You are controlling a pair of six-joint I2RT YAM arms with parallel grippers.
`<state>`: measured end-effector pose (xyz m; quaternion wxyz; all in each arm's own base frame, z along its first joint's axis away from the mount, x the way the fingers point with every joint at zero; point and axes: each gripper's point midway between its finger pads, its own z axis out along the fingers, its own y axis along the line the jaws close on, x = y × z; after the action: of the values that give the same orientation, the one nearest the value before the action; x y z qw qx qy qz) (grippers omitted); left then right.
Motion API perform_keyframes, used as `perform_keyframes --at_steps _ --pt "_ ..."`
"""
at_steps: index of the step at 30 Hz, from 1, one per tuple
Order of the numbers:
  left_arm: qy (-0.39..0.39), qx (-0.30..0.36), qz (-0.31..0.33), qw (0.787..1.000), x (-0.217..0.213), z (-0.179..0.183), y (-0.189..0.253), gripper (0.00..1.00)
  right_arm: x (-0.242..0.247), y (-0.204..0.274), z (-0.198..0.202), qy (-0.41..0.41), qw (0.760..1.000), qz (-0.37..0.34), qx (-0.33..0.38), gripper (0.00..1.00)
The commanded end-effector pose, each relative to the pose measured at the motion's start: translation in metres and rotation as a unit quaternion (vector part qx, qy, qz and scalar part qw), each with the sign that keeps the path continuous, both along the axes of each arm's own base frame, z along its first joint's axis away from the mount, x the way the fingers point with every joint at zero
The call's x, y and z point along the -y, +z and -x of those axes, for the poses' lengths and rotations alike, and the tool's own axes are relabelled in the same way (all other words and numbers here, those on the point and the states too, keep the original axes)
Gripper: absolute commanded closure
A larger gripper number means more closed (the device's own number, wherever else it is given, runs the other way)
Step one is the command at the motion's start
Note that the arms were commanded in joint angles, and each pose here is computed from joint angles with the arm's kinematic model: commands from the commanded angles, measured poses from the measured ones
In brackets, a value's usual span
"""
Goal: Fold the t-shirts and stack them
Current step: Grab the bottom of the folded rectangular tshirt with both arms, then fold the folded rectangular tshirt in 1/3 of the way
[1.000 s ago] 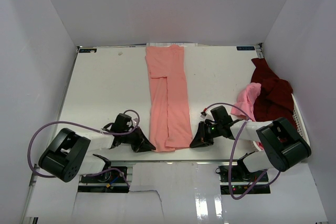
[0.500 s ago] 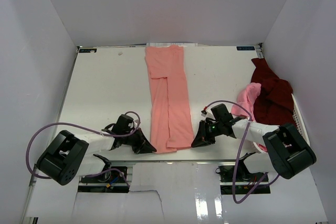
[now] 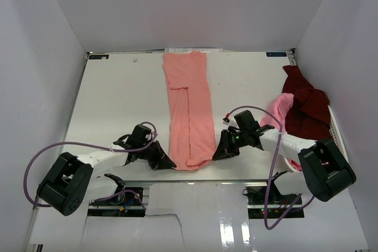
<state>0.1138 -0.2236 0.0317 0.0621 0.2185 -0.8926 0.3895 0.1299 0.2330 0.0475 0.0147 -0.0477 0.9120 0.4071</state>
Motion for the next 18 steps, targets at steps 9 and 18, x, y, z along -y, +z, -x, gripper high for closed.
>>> perform_keyframes --at_steps 9,18 --pt "0.024 0.037 0.028 0.999 0.008 -0.039 0.042 1.0 -0.016 0.041 -0.027 0.011 0.998 -0.034 0.042 0.92" --pt "0.049 0.089 0.03 0.994 -0.012 -0.093 0.074 1.0 -0.014 0.063 -0.065 0.002 0.996 -0.042 0.073 0.92"
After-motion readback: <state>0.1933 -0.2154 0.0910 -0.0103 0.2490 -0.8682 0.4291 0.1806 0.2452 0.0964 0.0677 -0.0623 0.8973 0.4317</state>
